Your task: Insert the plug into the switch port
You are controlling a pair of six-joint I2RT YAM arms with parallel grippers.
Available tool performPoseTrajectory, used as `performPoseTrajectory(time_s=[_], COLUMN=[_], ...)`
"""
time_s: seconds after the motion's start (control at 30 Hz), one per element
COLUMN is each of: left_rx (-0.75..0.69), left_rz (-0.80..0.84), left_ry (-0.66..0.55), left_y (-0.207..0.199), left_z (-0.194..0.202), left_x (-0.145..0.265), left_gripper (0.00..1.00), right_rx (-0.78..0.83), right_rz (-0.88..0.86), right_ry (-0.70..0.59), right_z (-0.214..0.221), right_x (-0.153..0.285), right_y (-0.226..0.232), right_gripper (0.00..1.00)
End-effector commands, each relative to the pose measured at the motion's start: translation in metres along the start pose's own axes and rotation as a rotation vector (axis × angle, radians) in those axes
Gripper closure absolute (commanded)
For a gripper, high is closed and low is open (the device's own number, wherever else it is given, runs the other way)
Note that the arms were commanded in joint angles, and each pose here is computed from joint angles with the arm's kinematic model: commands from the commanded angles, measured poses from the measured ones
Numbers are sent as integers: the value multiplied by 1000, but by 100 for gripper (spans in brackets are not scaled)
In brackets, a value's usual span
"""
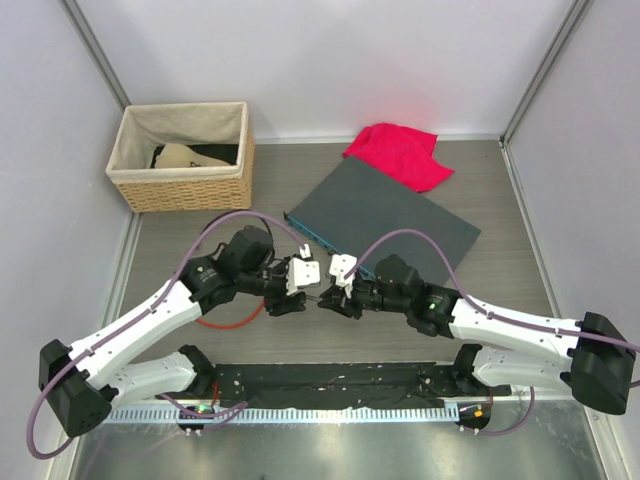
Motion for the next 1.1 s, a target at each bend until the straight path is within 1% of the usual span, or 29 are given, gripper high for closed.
performPoseTrajectory(time_s=[0.0,0.13,0.23,0.27,0.4,0.43,0.47,0.53,0.57,0.63,0.67,0.73,0.77,0.8,0.87,0.9,0.93,0.97,1.0,1.03,1.07], left_rx=[-33,-30,-28,-25,-19,-18,-13,-7,-1,10,16,51,70,107,138,176,225,240,256,297,307], left_rz=[4,17,24,26,33,34,32,29,30,11,0,-53,-75,-122,-176,-216,-240,-275,-295,-334,-364], left_ry=[-32,-37,-39,-39,-41,-40,-41,-50,-53,-78,-86,-90,-85,-75,-80,-56,-58,-81,-85,-59,-67], left_y=[4,5,5,5,5,5,5,5,5,6,6,7,7,8,12,12,12,14,14,14,17], left_z=[-11,-12,-13,-13,-13,-13,-13,-14,-13,-16,-17,-15,-13,-10,-10,-4,-3,-4,-3,6,7], left_x=[3,1,0,0,-2,-3,-3,-4,-4,-5,-5,-5,-6,-8,-9,-12,-14,-16,-19,-23,-27], left_gripper=[48,52,58,63,70,73,79,85,92,100,100,100,100,100,100,100,100,100,100,100,100], right_rx=[18,17,16,16,16,15,13,11,7,0,-8,-19,-28,-49,-87,-119,-145,-164,-196,-215,-243], right_rz=[-18,-20,-19,-19,-12,-11,-9,-2,0,12,21,61,74,87,126,138,169,194,214,238,291], right_ry=[-89,-82,-81,-87,-92,-95,-95,-95,-93,-91,-94,-109,-114,-123,-136,-153,-168,-177,-190,-198,-210], right_z=[-13,-12,-11,-12,-13,-13,-13,-12,-12,-11,-11,-12,-11,-11,-12,-14,-15,-16,-17,-18,-19], right_x=[4,2,2,2,3,3,3,2,2,1,1,1,2,2,5,7,10,13,15,17,21], right_y=[3,3,2,3,2,2,2,1,1,0,0,-4,-6,-8,-19,-23,-32,-38,-42,-47,-57], right_gripper=[99,99,99,99,99,99,99,99,99,99,99,93,88,78,67,57,51,42,38,33,26])
Point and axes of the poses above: each gripper's point midway between its finger pads, its own x axis back along the fingers, its own y axis along the line the jaws close on, z = x × y, the point moved 10 cm from there along x, back along the fingers, and after that the axes turned 12 degrees about -x, right-handed, at the moved point
